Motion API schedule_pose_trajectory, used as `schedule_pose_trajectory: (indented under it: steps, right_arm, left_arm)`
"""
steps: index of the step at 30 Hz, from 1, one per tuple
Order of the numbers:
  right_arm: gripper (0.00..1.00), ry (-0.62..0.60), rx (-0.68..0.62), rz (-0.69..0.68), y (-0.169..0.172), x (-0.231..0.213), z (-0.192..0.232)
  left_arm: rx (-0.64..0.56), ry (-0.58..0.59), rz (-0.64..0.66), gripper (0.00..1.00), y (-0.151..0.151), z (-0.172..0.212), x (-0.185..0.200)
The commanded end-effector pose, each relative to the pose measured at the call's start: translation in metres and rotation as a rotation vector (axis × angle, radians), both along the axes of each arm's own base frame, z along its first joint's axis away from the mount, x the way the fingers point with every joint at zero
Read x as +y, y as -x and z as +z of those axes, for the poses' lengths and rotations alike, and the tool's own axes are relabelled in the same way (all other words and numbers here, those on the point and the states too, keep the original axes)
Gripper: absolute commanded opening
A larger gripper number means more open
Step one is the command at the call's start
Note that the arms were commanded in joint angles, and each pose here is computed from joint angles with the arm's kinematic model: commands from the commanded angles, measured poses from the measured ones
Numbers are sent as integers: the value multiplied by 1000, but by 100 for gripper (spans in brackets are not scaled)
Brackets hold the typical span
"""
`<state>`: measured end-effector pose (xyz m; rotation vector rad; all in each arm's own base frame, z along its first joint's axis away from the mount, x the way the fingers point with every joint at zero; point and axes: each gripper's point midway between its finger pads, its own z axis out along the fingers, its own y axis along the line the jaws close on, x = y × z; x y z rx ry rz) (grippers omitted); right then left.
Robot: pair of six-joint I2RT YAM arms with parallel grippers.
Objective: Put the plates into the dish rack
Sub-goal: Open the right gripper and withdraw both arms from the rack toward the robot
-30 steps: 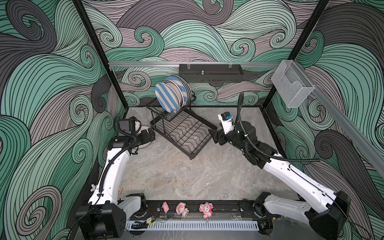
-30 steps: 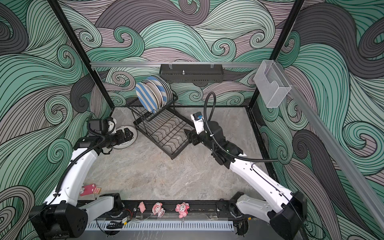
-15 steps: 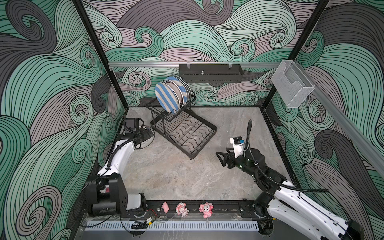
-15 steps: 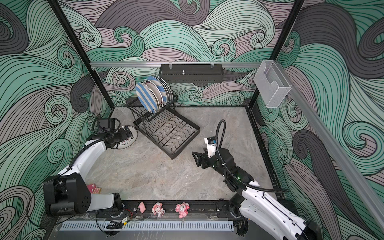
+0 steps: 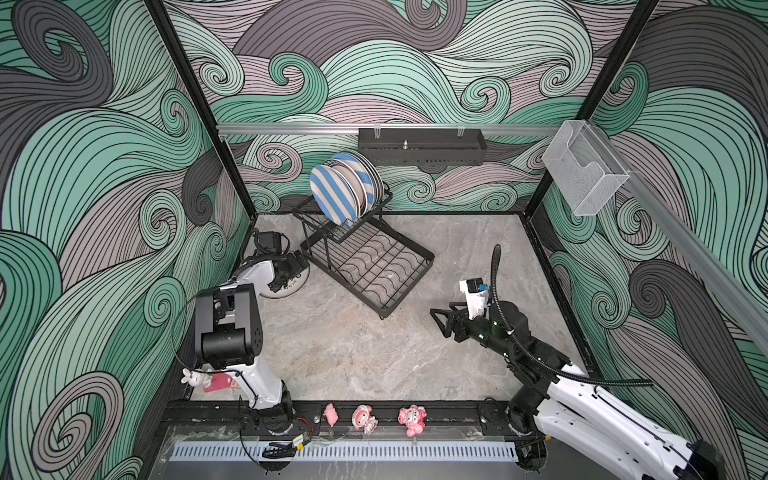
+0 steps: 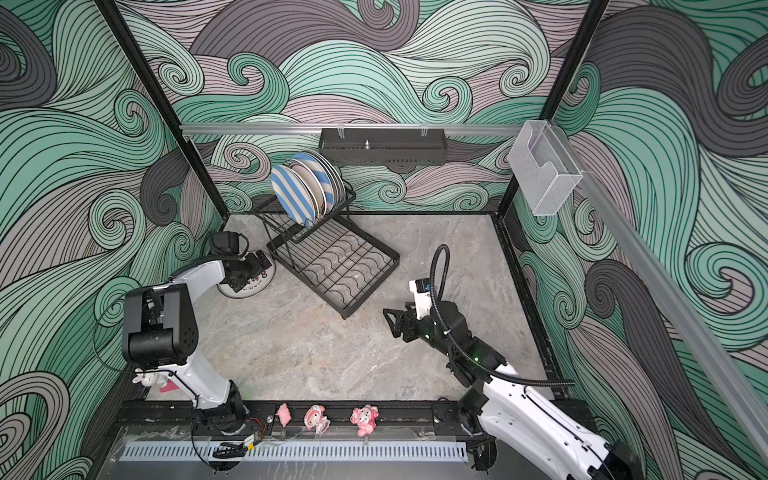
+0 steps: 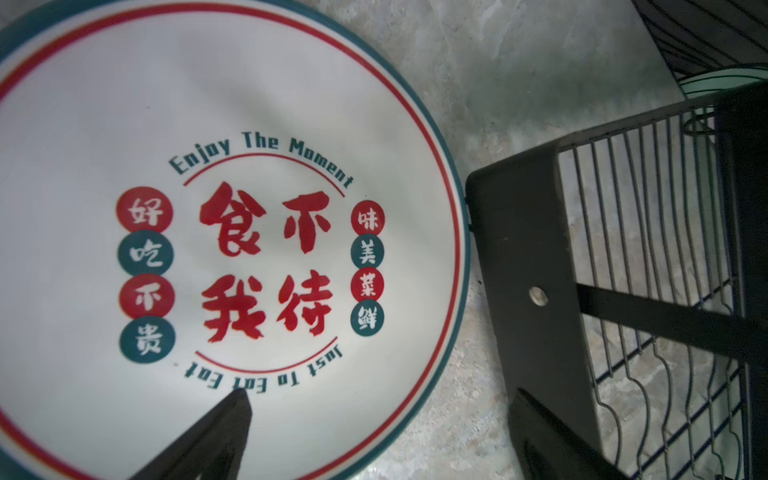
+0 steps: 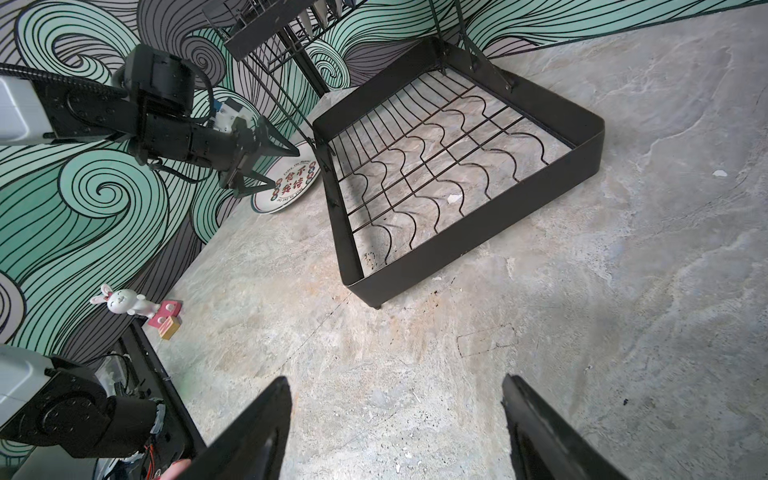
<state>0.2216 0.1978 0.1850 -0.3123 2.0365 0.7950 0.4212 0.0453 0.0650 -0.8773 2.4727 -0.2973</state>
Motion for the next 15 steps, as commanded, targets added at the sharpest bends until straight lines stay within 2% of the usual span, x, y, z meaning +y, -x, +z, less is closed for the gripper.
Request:
schedule_pose_trajectory:
  steps: [1, 15]
  right_arm:
    - [80, -23, -2, -4, 0, -1, -1]
    - [79, -41, 36, 33, 2, 8, -7]
  left_arm:
    - [-37, 31, 7, 99, -19, 7, 1]
    - [44, 56, -1, 99, -6, -24, 0]
